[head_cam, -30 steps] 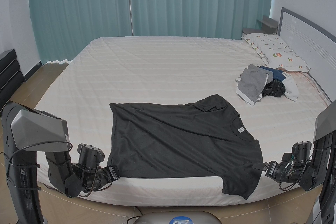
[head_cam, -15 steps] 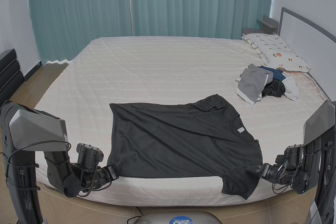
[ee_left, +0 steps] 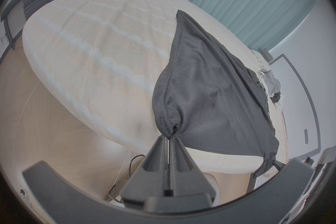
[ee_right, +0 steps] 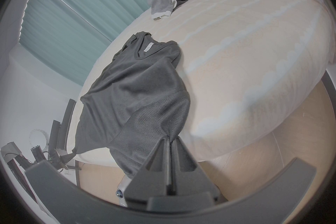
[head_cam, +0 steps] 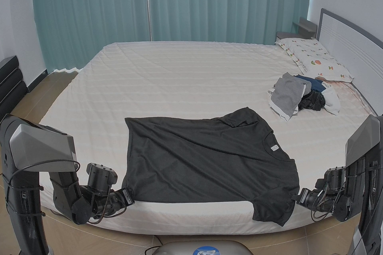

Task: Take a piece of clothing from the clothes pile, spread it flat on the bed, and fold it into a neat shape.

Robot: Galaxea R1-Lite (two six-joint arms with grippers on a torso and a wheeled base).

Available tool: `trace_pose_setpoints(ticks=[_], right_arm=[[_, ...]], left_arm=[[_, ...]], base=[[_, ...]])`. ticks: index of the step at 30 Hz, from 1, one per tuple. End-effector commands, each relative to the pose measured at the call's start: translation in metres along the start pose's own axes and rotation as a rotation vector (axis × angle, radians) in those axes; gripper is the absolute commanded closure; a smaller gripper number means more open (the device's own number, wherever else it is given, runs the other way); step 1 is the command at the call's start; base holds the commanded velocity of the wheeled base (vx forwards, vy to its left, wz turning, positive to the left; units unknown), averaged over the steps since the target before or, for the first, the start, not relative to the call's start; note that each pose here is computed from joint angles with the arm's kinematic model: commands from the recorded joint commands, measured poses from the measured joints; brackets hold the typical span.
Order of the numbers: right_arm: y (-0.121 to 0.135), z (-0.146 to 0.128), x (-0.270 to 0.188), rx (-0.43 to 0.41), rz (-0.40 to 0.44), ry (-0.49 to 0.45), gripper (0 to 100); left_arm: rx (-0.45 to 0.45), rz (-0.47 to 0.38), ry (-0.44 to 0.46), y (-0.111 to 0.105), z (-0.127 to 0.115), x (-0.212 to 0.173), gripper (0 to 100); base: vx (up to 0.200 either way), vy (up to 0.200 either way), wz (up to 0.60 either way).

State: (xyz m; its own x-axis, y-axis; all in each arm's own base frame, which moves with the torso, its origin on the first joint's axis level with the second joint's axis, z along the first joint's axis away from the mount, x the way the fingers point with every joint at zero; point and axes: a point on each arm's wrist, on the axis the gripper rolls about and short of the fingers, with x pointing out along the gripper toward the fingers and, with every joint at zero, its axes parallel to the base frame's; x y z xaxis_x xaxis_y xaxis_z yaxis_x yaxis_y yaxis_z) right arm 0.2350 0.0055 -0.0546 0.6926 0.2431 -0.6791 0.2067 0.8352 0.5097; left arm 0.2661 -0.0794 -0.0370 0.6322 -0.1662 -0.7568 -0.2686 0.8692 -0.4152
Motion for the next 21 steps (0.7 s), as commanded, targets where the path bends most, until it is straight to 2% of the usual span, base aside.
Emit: trace_pose_setpoints(ticks=[1, 8, 9, 14, 17, 19, 21], right_arm=[[-0.003, -0.004, -0.012, -0.018, -0.021, 0.016, 100], [-0.005, -0.01, -0.023, -0.068, -0.035, 0.046, 100], [-0.005, -0.01, -0.023, -0.075, -0.034, 0.047, 100], [-0.002, -0.008, -0.026, -0.095, -0.029, 0.042, 100], [-0.001, -0.007, -0.028, -0.098, -0.029, 0.042, 100], [0.001, -0.011, -0.031, -0.113, -0.039, 0.091, 100], [0.0, -0.016, -0.031, -0.146, -0.048, 0.133, 100]], left_arm=[[-0.004, -0.003, -0.017, 0.0, 0.005, -0.005, 100], [0.041, 0.022, -0.004, 0.001, 0.008, -0.017, 100], [0.063, 0.059, -0.003, 0.006, 0.018, -0.03, 100], [0.076, 0.114, 0.043, 0.007, 0.02, -0.04, 100], [0.103, 0.155, 0.037, 0.009, 0.019, -0.039, 100], [0.142, 0.222, 0.011, 0.012, 0.018, -0.037, 100], [0.146, 0.233, 0.013, 0.013, 0.017, -0.036, 100]], base=[[0.0, 0.0, 0.0], [0.0, 0.0, 0.0], [0.0, 0.0, 0.0], [0.0, 0.0, 0.0], [0.0, 0.0, 0.0], [0.0, 0.0, 0.0], [0.0, 0.0, 0.0]])
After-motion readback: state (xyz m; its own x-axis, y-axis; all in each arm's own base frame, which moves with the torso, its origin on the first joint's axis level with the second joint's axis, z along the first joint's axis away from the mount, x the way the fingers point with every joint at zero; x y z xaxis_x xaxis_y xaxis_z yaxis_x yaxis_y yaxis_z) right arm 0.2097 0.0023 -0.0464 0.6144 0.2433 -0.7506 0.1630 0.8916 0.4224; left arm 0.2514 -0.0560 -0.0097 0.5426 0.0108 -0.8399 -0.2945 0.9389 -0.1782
